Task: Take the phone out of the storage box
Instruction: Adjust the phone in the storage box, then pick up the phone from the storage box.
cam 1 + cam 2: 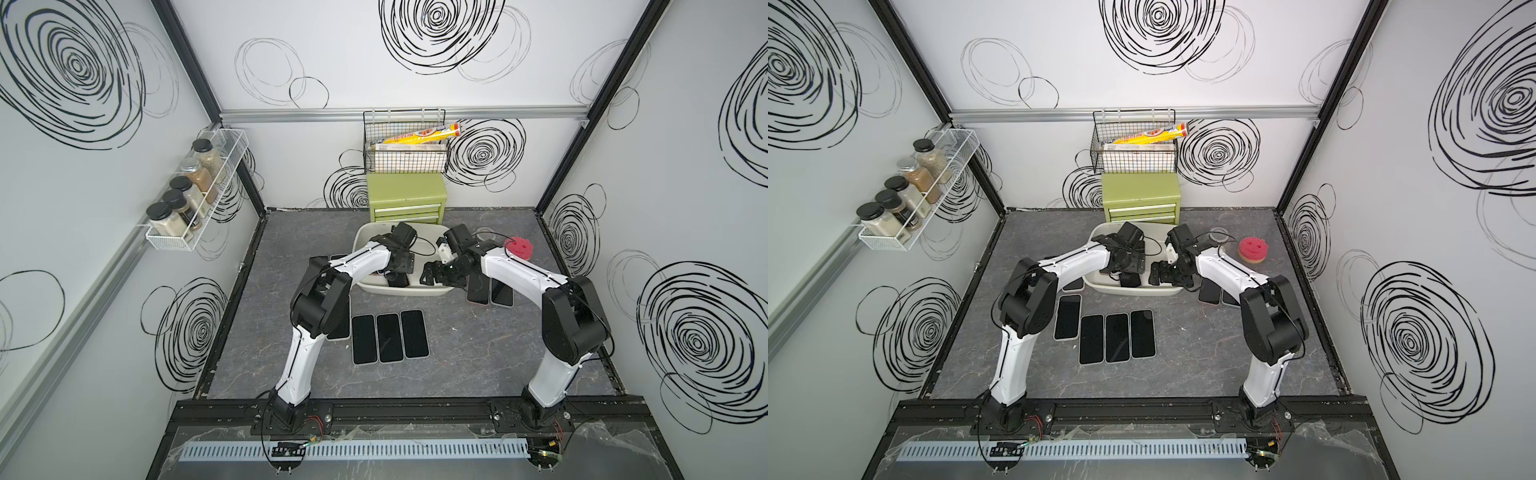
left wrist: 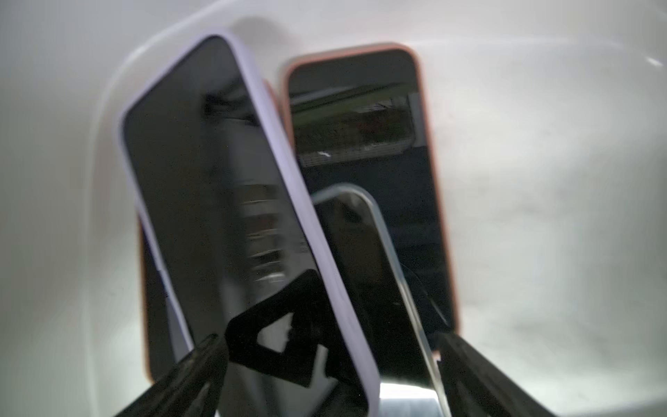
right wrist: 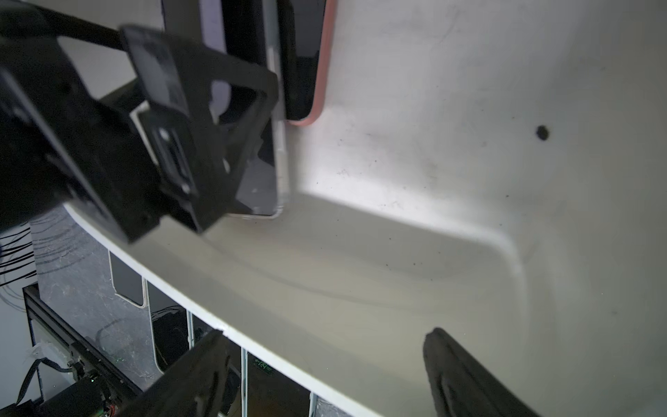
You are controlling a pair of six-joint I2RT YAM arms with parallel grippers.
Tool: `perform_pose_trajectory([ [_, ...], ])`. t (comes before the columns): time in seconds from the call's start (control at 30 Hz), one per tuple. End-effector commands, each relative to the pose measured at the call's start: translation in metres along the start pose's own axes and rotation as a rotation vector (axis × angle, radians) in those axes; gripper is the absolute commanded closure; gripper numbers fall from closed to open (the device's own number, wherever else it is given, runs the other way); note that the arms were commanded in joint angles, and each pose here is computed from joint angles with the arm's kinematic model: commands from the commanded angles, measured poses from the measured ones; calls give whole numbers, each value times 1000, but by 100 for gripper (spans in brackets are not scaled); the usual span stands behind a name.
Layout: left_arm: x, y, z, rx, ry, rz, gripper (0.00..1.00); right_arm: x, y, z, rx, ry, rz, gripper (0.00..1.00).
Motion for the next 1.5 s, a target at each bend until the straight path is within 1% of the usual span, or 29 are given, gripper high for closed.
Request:
perform_pose_trajectory([
  [0.0,11,13,-27,134,14,39,4,3,0,0,2,-2,22,12],
  [0.07,11,17,-25,119,28,34,4,3,0,1,0,-3,23,12],
  [0.17,13,21,-12,61,62,35,4,3,1,1,-3,0,26,12],
  [0.27,9,34,7,9,128,-10,1,5,2,1,-3,5,27,12],
  [0.33,5,43,19,7,178,-46,1,5,2,0,-2,6,29,12],
  [0.43,-2,52,34,-9,242,-72,1,7,2,-1,-1,5,31,12],
  [0.57,-8,56,41,-17,263,-77,1,9,3,-3,8,3,29,12],
  [0.67,-6,45,47,-39,263,-43,1,11,2,-5,10,2,34,12],
  [0.73,-4,34,52,-25,272,-13,1,12,2,-6,10,2,34,12],
  [0.93,-1,4,58,16,268,16,1,13,4,-6,9,1,32,12],
  [1.03,2,-7,65,12,276,41,1,13,6,-5,9,2,28,12],
  [1.33,1,-17,68,42,278,31,1,14,4,-6,13,0,31,12],
  [1.47,2,-21,66,69,264,52,1,12,5,-5,13,0,26,12],
])
Point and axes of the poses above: each gripper's point midway between its finger pads, its own y axis back along the fingers, its own z axis along the line the jaws close on, x = y × z, the point moved 9 cm from there along y, back along the fingers, and after that the axes turned 12 degrees about -y, right-handed, at the moved point
